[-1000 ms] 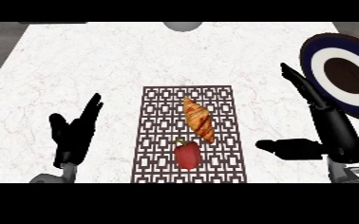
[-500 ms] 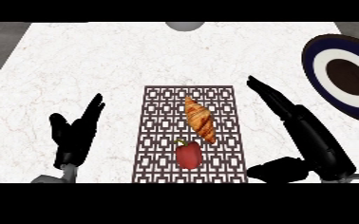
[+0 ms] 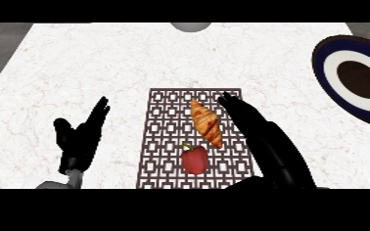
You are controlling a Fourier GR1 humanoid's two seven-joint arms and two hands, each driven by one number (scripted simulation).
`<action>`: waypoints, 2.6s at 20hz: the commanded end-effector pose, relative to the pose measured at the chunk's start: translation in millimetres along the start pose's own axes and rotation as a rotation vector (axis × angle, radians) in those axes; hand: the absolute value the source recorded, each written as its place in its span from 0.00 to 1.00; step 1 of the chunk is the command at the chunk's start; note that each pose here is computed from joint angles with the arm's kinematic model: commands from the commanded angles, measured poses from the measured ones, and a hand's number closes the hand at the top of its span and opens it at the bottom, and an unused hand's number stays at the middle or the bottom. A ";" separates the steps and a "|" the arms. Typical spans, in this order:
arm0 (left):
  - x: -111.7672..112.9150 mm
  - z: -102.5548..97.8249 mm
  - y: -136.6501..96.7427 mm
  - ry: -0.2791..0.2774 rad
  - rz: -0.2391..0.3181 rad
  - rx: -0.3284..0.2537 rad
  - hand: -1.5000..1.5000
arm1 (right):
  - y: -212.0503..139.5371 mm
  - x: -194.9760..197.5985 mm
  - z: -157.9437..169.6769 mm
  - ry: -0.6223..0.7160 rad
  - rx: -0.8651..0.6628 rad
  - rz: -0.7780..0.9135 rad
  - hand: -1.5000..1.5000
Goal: Pick the bell pepper from the placemat and place it in the plate
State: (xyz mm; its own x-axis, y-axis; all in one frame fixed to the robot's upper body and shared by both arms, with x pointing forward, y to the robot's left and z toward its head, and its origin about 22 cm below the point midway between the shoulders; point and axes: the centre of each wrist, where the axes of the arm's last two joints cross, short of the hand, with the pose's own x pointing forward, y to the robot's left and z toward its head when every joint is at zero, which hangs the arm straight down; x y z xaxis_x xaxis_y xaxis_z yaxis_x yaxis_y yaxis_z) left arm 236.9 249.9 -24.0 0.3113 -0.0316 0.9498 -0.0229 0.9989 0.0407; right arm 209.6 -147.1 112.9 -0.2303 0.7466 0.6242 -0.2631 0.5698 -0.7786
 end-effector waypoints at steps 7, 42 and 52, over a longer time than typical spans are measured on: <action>-25.0 1.0 -6.2 0.066 0.009 -0.023 0.50 | 51.5 -4.1 -21.6 0.049 0.112 -0.009 0.00; -6.8 -10.1 -30.2 0.062 0.020 -0.037 0.50 | 101.2 0.5 -50.6 0.043 0.142 0.291 1.00; -22.5 13.8 8.3 0.098 0.051 0.044 0.50 | 47.6 -58.3 53.0 -0.324 0.133 0.254 1.00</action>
State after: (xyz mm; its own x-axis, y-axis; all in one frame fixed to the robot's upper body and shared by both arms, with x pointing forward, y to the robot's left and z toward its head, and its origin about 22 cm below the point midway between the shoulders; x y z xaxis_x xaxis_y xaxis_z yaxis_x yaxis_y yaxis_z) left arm 230.8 254.8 -25.1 0.3415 -0.0061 0.9399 -0.0559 0.9981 0.0268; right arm 185.5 -145.8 37.1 -0.4721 0.7808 0.4093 -0.2448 0.3299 -0.9117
